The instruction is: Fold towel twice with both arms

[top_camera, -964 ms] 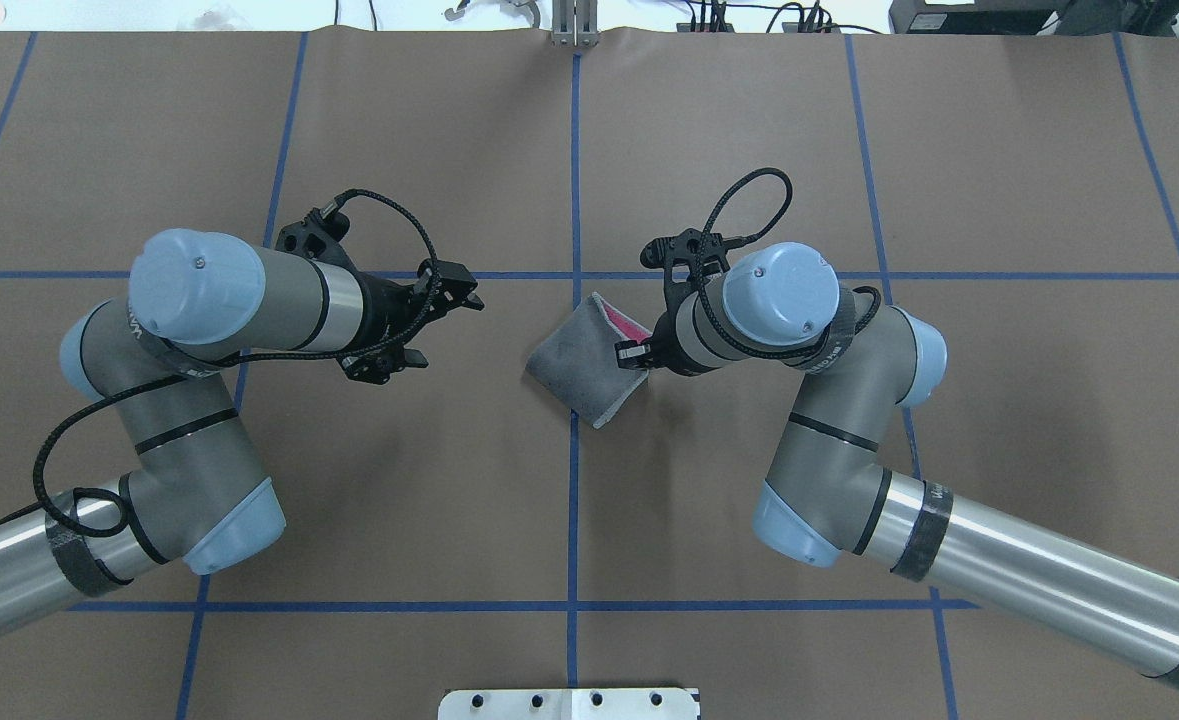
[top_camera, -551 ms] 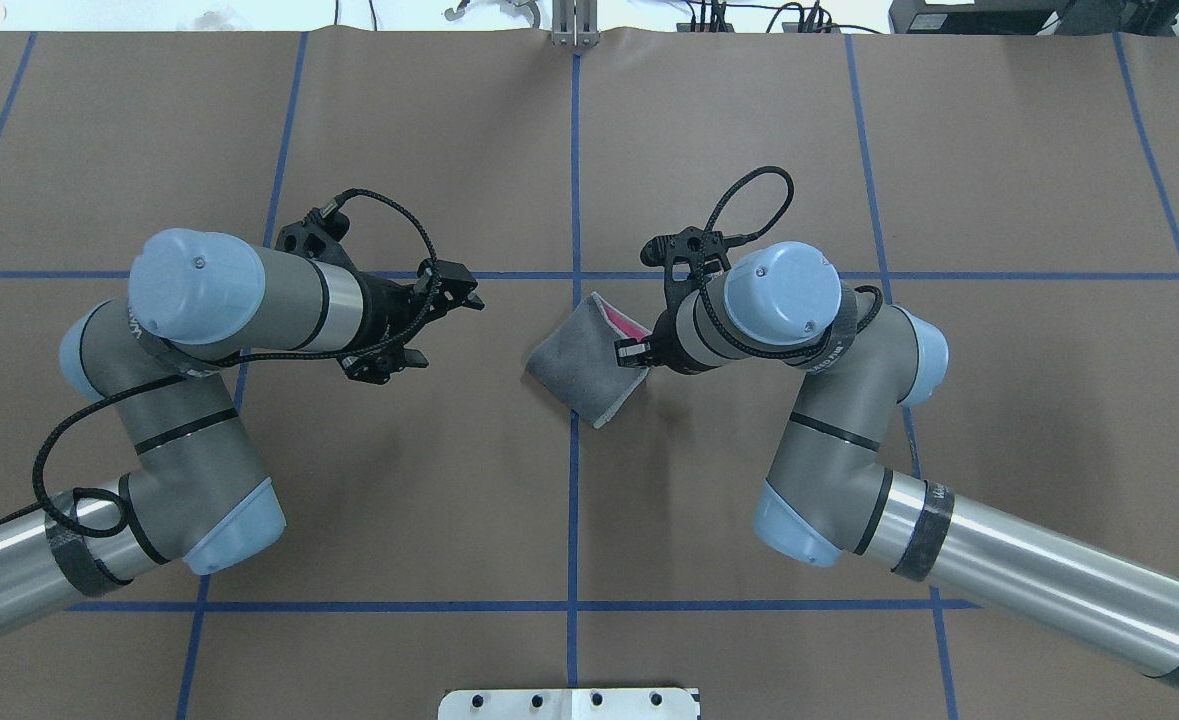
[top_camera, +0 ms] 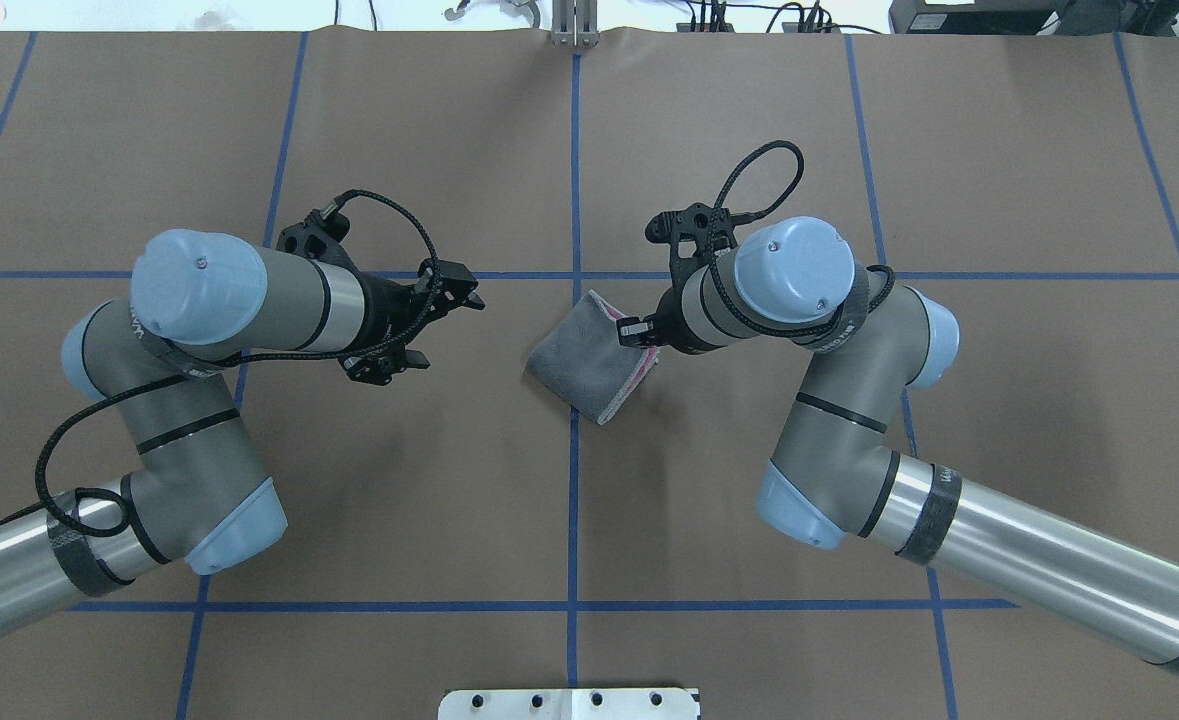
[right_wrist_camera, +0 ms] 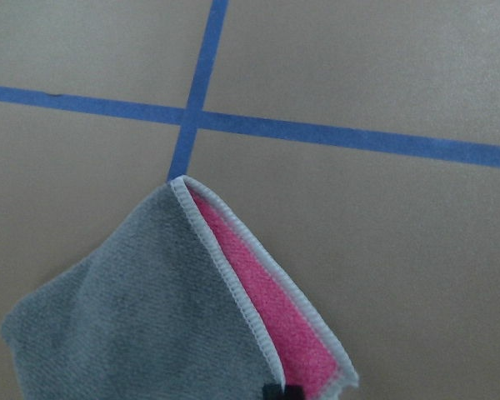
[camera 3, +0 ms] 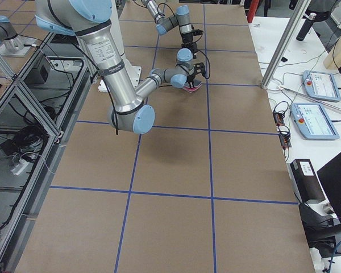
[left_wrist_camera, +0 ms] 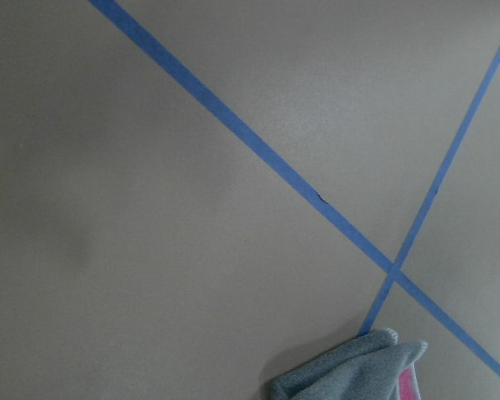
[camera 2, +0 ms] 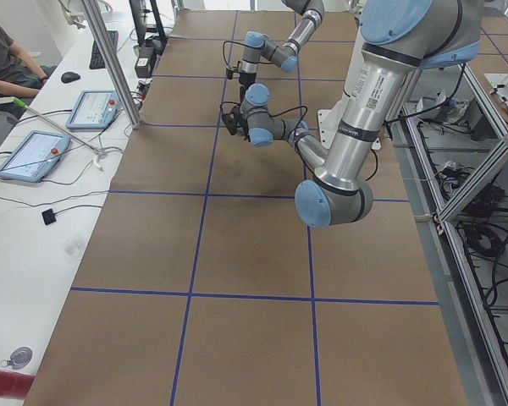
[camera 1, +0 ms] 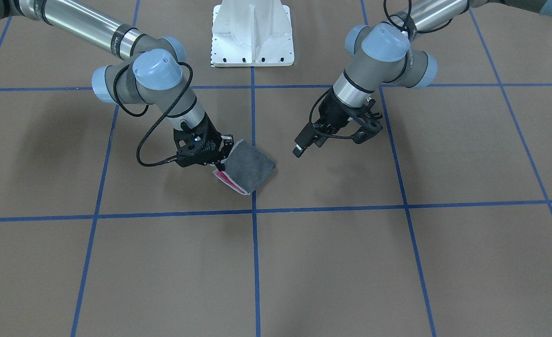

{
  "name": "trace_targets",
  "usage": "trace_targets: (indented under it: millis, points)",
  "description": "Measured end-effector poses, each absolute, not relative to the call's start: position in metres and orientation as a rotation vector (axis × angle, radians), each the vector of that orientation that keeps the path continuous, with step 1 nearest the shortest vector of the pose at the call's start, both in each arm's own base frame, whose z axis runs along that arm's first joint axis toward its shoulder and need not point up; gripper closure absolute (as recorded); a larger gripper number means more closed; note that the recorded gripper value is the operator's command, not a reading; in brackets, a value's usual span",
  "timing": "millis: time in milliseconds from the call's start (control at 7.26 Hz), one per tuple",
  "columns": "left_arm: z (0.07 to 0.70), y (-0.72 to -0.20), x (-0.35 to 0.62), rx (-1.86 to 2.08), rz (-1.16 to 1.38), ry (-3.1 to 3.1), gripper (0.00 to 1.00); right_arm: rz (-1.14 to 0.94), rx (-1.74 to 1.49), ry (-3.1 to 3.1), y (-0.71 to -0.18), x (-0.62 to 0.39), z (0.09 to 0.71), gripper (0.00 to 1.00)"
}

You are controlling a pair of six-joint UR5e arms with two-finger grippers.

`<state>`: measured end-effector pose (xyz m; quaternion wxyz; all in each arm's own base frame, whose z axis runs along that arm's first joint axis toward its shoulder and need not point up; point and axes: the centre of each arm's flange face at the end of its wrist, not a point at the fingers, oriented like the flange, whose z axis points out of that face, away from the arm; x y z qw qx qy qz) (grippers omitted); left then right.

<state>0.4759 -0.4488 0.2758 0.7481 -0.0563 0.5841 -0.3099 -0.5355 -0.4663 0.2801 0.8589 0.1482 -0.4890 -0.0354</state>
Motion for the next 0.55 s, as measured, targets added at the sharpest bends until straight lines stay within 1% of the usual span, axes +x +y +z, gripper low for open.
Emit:
trace_targets:
  millis: [551]
  points:
    - [0.2702, -0.4502, 0.4783, -0.129, -0.685, 1.283, 0.00, -0.070, 0.311, -1.019, -0.4684, -0.5337, 0.2856, 1.00]
